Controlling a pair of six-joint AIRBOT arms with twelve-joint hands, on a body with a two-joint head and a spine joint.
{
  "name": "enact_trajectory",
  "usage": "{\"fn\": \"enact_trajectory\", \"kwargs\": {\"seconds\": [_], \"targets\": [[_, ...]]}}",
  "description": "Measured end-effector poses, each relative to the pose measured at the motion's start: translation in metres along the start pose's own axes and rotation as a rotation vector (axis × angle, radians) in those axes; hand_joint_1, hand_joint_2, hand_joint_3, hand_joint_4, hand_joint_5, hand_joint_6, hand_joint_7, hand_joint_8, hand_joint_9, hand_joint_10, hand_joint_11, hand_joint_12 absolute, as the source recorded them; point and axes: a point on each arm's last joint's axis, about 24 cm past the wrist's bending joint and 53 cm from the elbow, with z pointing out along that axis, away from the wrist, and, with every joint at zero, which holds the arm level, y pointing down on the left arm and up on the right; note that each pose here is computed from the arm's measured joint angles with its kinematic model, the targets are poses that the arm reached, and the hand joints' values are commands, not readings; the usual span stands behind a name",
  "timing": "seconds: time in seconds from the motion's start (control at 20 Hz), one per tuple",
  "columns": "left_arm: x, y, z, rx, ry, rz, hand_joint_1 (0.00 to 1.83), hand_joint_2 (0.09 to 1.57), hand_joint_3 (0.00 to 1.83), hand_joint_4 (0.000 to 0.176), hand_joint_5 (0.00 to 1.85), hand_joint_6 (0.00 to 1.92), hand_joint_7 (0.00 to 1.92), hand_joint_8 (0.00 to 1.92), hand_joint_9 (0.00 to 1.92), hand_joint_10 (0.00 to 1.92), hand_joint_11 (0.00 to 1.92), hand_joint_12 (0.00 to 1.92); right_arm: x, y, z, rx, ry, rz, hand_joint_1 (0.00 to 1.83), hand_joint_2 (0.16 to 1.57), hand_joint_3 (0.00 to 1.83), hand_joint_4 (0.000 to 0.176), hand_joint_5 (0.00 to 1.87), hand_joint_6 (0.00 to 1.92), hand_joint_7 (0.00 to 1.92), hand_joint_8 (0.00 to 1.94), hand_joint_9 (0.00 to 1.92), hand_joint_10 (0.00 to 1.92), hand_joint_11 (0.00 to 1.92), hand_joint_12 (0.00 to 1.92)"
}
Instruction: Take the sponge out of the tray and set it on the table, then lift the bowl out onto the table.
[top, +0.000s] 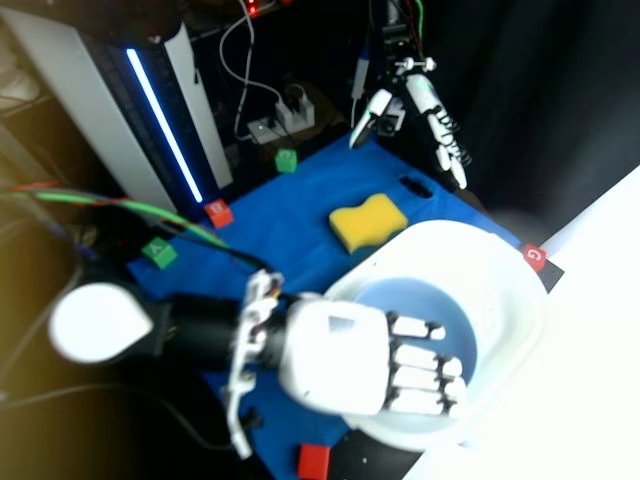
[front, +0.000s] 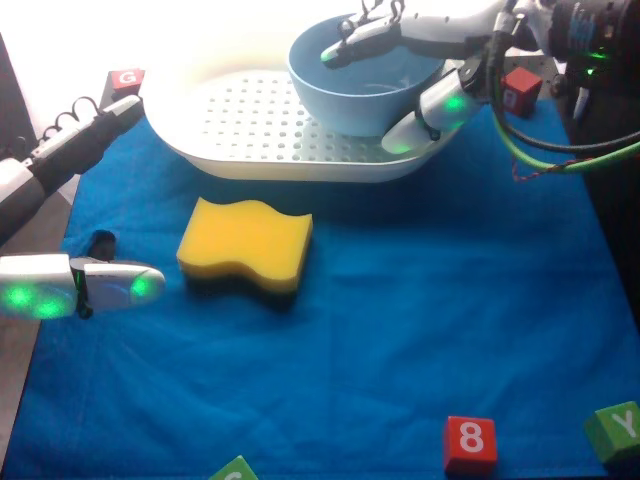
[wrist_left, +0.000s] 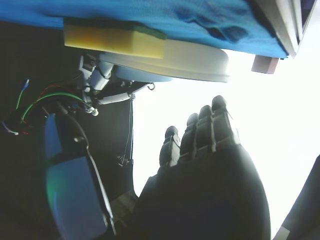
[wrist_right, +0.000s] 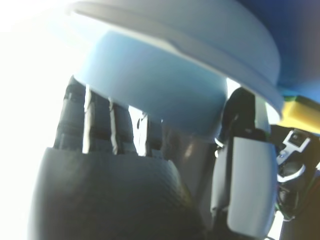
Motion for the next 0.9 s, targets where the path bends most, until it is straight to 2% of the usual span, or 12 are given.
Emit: {"fn": "enact_trajectory", "kwargs": {"seconds": [0.05,0.15,0.3,0.45,0.5,0.55,0.7,0.75,0.8,0.85,0.9], "targets": [[0.0,0.0,0.0,-0.001,-0.001,-0.003,0.73,0.8,0.0,0.176,0.0,0.0,0.0,0.0,0.0,0.0,0.1,0.06,0.001,0.0,0.001,0.003,0.002,-0.003,0.72,0.97,0.01,0.164,0.28,0.0,0.15,0.01,0.08,0.01,0.03,0.01],[0.002,0.0,0.0,0.001,0.006,-0.005,0.73,0.81,0.0,0.176,0.0,0.0,0.0,0.0,0.0,0.0,0.12,0.07,0.002,0.0,0.003,0.006,0.004,-0.006,0.84,0.99,0.0,0.063,0.4,0.0,0.26,0.0,0.23,0.01,0.16,0.11],[0.002,0.0,0.0,0.0,0.003,-0.009,0.74,0.81,0.0,0.176,0.0,0.0,0.0,0.0,0.0,0.0,0.11,0.08,0.0,0.004,0.004,0.0,0.003,-0.013,0.89,1.01,0.0,0.0,0.52,0.0,0.39,0.0,0.39,0.0,0.11,0.74],[0.002,0.0,0.0,0.0,0.003,-0.012,0.72,0.82,0.01,0.176,0.0,0.0,0.0,0.0,0.0,0.0,0.1,0.08,0.004,0.004,0.005,0.002,0.017,-0.037,1.03,1.03,0.0,0.0,0.61,0.0,0.51,0.0,0.49,0.01,0.12,0.96],[0.004,0.002,0.0,-0.003,0.002,-0.017,0.72,0.82,0.01,0.176,0.0,0.0,0.0,0.0,0.0,0.0,0.11,0.09,0.006,0.004,0.005,0.002,0.023,-0.041,1.12,1.0,0.0,0.0,0.68,0.01,0.6,0.01,0.55,0.01,0.15,0.93],[0.006,0.003,0.0,-0.007,0.009,-0.018,0.72,0.83,0.01,0.176,0.0,0.0,0.0,0.0,0.0,0.0,0.1,0.09,0.006,0.004,0.005,0.002,0.023,-0.042,1.09,1.07,0.0,0.0,0.69,0.0,0.63,0.0,0.55,0.0,0.13,0.94],[0.008,0.003,0.0,-0.006,0.011,-0.023,0.73,0.83,0.01,0.176,0.0,0.0,0.0,0.0,0.0,0.0,0.09,0.09,0.008,0.005,0.006,0.001,0.027,-0.045,1.17,1.11,0.0,0.0,0.82,0.0,0.83,0.01,0.73,0.01,0.36,0.83],[0.007,0.003,0.0,-0.006,0.009,-0.024,0.73,0.83,0.01,0.176,0.0,0.0,0.0,0.0,0.0,0.0,0.09,0.1,0.009,0.006,0.006,-0.003,0.031,-0.046,1.32,1.18,0.0,0.0,0.74,0.88,0.9,0.04,0.79,1.07,0.58,1.15],[0.007,0.003,0.0,-0.005,0.009,-0.025,0.73,0.83,0.01,0.176,0.0,0.0,0.0,0.0,0.0,0.0,0.09,0.1,0.01,0.007,0.006,-0.005,0.032,-0.046,1.34,1.22,0.0,0.0,0.68,1.16,0.94,0.04,0.75,1.35,0.59,1.2],[0.007,0.003,0.0,-0.005,0.008,-0.025,0.73,0.84,0.01,0.176,0.0,0.0,0.0,0.0,0.0,0.0,0.09,0.1,0.01,0.007,0.006,-0.005,0.033,-0.049,1.35,1.2,0.0,0.0,0.74,1.24,0.96,0.02,0.77,1.28,0.64,1.23],[0.007,0.003,0.0,-0.006,0.008,-0.025,0.73,0.84,0.01,0.176,0.0,0.0,0.0,0.0,0.0,0.0,0.08,0.1,0.011,0.007,0.006,-0.005,0.035,-0.051,1.36,1.11,0.0,0.0,0.89,1.05,1.0,0.62,1.02,1.1,0.79,1.11]]}}
